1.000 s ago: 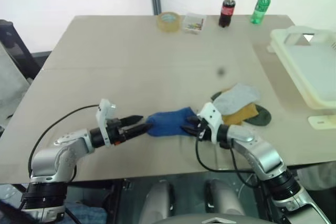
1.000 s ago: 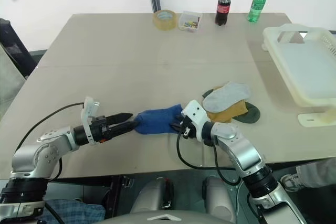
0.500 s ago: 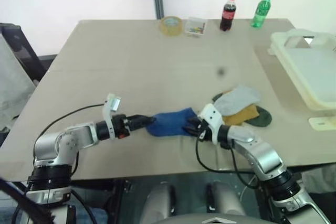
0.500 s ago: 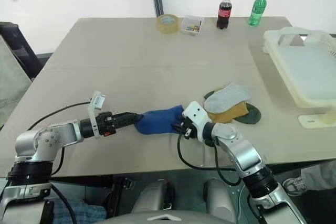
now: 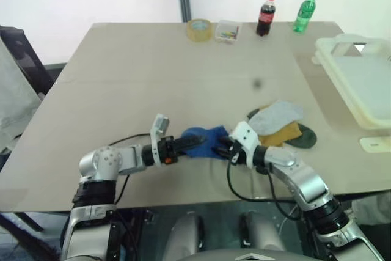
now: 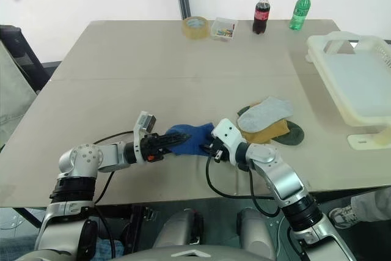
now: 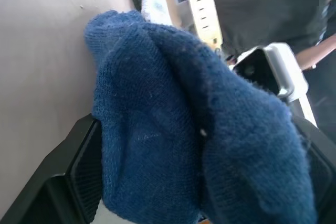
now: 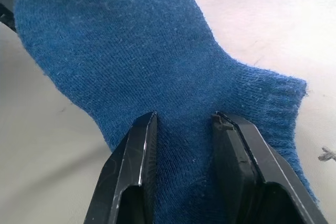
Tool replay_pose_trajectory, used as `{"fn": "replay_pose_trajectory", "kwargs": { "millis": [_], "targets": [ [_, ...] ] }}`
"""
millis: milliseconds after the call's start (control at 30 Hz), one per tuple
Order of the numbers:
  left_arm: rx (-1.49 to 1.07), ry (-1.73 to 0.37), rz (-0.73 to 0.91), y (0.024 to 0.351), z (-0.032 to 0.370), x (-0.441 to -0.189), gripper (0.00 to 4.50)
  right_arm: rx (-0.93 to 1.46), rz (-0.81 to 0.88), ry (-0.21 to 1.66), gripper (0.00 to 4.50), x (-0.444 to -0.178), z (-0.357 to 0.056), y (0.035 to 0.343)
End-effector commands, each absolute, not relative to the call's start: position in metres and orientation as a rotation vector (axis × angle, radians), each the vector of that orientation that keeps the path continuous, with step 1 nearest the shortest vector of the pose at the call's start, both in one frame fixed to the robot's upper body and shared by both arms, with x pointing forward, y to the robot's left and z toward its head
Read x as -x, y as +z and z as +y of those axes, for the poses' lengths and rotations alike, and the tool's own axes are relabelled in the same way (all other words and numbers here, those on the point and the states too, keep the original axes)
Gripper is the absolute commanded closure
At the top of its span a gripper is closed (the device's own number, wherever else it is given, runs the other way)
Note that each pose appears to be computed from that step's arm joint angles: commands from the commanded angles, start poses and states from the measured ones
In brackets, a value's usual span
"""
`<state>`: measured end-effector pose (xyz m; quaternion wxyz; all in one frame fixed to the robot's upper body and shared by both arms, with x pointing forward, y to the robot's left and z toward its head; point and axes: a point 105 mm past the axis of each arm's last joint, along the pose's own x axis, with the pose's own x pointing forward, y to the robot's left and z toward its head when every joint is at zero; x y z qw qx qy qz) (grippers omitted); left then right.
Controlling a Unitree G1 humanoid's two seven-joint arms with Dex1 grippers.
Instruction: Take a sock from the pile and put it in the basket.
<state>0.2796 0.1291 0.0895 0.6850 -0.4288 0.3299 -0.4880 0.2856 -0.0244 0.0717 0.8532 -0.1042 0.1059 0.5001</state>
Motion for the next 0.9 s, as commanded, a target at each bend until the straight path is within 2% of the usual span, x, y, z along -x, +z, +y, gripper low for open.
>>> {"fn": "replay_pose_trajectory", "kwargs": {
  "millis": [33,300,600,900],
  "targets": [
    [1.102,-1.172,0.719,0.107,0.127,-0.271,0.05,0.250,0.257,1.023,2.82,-0.285,-0.031,0.062],
    [1.216,-1.281,0.678,0.126,0.120,-0.258,0.05,0.279,0.254,0.995,2.82,-0.291,-0.033,0.062],
    [1.285,-1.243,0.556,0.138,0.103,-0.280,0.05,0.327,0.220,0.983,2.82,-0.295,-0.033,0.069],
    [1.293,-1.217,0.553,0.138,0.095,-0.285,0.05,0.400,0.124,0.993,2.82,-0.292,-0.033,0.105]
  ]
}}
